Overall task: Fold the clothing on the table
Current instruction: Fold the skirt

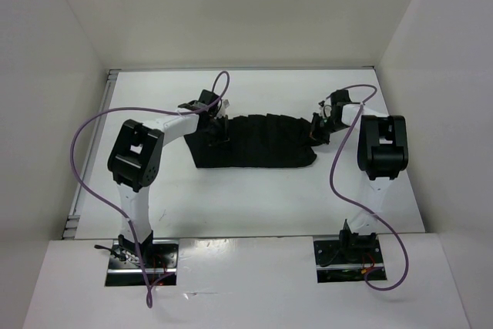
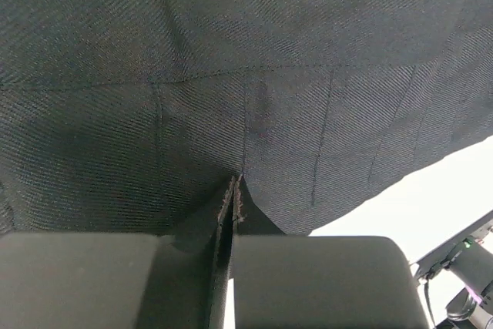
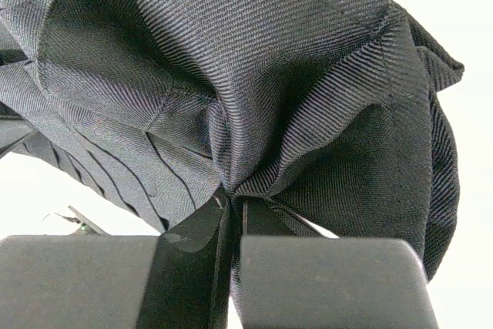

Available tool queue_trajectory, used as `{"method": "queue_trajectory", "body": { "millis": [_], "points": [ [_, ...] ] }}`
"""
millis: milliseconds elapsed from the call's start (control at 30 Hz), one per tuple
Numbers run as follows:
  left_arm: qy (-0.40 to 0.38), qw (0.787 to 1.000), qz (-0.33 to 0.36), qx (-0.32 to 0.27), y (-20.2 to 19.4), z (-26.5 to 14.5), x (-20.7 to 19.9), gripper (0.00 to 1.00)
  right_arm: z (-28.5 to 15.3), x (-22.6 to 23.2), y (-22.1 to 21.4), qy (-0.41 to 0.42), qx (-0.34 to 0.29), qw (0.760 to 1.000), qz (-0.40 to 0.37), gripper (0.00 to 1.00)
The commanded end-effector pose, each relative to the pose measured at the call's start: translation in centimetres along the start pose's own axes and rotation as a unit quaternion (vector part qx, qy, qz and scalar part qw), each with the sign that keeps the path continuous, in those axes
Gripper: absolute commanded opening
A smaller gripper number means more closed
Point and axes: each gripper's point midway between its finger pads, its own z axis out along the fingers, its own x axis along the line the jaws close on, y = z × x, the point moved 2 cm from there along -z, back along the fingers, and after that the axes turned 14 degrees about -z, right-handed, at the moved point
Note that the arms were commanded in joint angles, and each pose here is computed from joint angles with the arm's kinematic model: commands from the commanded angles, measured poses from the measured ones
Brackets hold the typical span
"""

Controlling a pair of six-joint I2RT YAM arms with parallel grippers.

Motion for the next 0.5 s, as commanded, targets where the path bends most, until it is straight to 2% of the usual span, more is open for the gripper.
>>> {"method": "queue_trajectory", "body": {
  "millis": [0,100,167,300,467],
  "points": [
    [-0.024,0.999,0.025,-0.027,1.0,-1.9,-2.1,0.03,-0.6,-1.4,-0.3,-0.054,0.001,0.999,0.000,0.00],
    [-0.085,0.995,0.043,-0.025,1.5,-3.5,-5.2,0.05,-1.3,-0.9,0.0,-0.054,-0.006,0.999,0.001,0.00],
    [-0.134,0.990,0.049,0.000,1.0,-4.3,-7.1,0.05,-2.0,-0.6,0.4,-0.057,-0.018,0.998,-0.005,0.00],
    [-0.149,0.987,0.062,0.008,1.6,-2.5,-8.6,0.03,-2.3,-0.3,0.4,-0.057,-0.019,0.998,-0.001,0.00],
    [-0.188,0.980,0.048,0.035,2.1,-0.4,-10.3,0.00,-2.4,0.1,0.4,-0.056,-0.021,0.998,-0.007,0.00]
  ]
}}
